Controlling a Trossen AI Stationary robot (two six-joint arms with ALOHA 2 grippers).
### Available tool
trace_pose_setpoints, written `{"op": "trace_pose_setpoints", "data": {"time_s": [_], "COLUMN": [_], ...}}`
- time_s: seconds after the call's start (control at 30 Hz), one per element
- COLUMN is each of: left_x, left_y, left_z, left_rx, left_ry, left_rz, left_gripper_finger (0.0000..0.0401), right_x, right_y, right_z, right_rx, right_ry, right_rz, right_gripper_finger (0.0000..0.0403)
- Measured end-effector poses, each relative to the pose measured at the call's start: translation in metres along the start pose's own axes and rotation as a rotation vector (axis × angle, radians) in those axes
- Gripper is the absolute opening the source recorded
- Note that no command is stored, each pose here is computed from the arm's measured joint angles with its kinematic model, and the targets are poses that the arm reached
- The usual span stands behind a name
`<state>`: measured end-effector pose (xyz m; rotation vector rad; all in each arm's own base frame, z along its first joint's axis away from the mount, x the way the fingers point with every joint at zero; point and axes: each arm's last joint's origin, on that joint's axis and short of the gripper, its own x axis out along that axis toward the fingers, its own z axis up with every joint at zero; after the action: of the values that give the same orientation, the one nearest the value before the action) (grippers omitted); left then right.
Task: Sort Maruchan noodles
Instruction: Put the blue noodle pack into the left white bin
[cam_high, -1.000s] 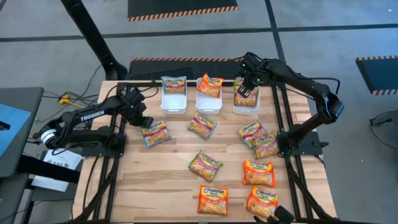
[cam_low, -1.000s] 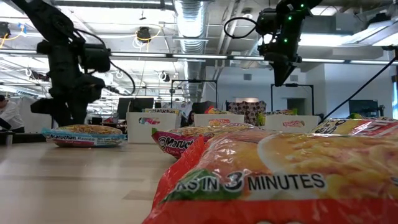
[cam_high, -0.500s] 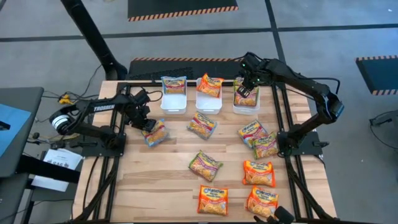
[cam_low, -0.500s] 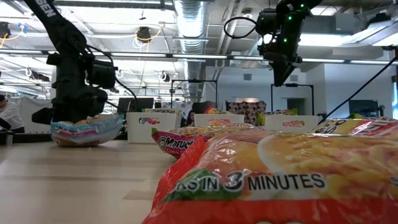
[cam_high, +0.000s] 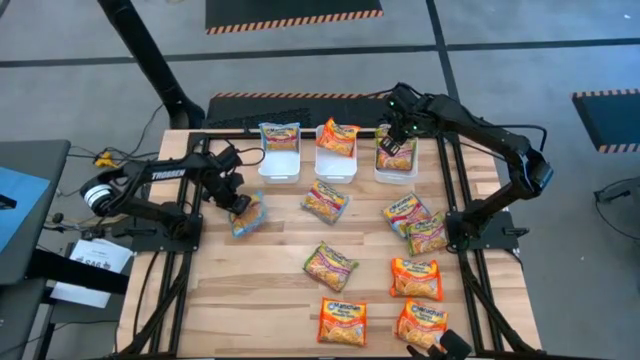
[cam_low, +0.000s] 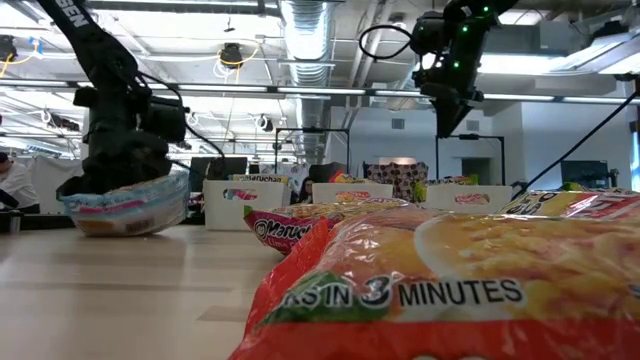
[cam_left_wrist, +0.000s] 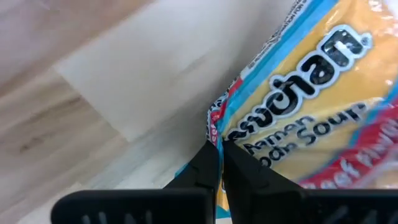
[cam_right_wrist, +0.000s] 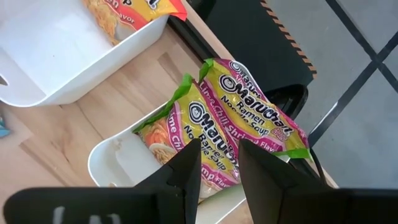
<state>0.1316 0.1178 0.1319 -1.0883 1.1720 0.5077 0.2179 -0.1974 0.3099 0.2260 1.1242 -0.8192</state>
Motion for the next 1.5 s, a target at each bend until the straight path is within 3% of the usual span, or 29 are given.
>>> {"op": "trace_pose_setpoints", "data": {"time_s": [0.6, 1.17, 1.33, 1.5], "left_x": [-0.054, -0.096, -0.116, -0.138], "left_y": [-0.054, -0.085, -0.093, -0.090], "left_z": [0.023, 0.040, 0.047, 0.057], "left_rx": [0.369, 0.575, 0.608, 0.588], "left_ry": [-0.352, -0.517, -0.610, -0.729], "left_rz": [-0.121, -0.148, -0.094, 0.045], "left_gripper_finger": [0.0000, 0.0001, 0.0001, 0.0001], "right_x": [0.000, 0.000, 0.000, 0.000], "right_y": [0.000, 0.000, 0.000, 0.000], "right_z": [0.002, 0.002, 0.003, 0.003], "right_rx": [0.005, 0.006, 0.007, 0.008], "right_ry": [-0.019, -0.024, -0.031, -0.031], "right_rz": [-0.001, -0.002, -0.002, -0.002], "right_gripper_finger": [0.0130, 0.0130, 0.0130, 0.0130]}}
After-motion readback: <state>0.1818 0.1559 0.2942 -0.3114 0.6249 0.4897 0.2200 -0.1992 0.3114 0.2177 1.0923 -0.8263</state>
